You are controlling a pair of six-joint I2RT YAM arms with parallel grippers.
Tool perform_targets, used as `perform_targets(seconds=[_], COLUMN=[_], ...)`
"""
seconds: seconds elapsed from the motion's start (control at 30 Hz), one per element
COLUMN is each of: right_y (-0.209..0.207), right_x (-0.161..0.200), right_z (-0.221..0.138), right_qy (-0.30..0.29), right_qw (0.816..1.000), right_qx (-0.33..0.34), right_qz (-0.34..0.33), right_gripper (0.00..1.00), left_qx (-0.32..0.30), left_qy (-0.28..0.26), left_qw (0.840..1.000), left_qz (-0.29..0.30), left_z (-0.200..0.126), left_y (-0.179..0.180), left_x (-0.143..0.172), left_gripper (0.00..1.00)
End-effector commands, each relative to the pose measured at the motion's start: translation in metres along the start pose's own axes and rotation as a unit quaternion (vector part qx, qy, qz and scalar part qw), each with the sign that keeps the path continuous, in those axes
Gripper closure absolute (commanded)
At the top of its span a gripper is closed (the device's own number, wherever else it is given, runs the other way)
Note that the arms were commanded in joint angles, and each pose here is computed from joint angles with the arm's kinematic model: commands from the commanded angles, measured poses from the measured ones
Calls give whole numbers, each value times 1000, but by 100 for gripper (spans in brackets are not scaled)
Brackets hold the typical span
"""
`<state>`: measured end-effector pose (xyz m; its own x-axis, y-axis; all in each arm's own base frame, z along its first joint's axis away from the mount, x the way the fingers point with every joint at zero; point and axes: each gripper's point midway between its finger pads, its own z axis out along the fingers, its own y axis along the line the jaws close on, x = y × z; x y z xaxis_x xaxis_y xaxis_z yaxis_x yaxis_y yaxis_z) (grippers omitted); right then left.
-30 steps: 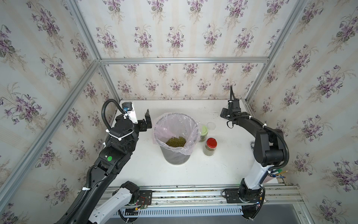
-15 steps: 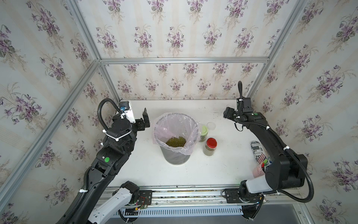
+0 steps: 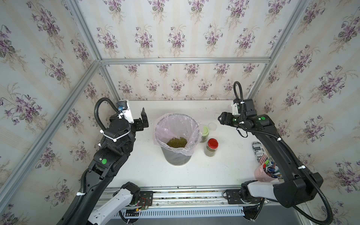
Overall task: Empty moldy mung beans from jars
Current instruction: Pick up the jar from the center of the board.
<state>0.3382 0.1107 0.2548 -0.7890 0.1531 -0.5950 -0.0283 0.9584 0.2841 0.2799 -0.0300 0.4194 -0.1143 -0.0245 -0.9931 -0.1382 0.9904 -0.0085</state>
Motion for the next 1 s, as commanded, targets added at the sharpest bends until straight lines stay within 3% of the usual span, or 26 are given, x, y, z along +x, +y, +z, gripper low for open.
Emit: perform_targets(seconds=[0.0,0.33,0.97], right_y=[-3,26,31], right_x=[18,67,132], right_z=[-6,1,39], right_qy=[27,88,166], right_qw=[999,994,982], right_qx=[21,32,36], right_qz=[-9,-60,-85], right_gripper=[17,17,17], left_qx=[-21,-31,-35], left_qy=[-1,9,16], left_qw=[1000,999,999], left_qz=[-2,6,7], left_z=[-1,3,5], left_y=[8,9,9], left_x=[0,5,10], left_gripper=[0,0,0])
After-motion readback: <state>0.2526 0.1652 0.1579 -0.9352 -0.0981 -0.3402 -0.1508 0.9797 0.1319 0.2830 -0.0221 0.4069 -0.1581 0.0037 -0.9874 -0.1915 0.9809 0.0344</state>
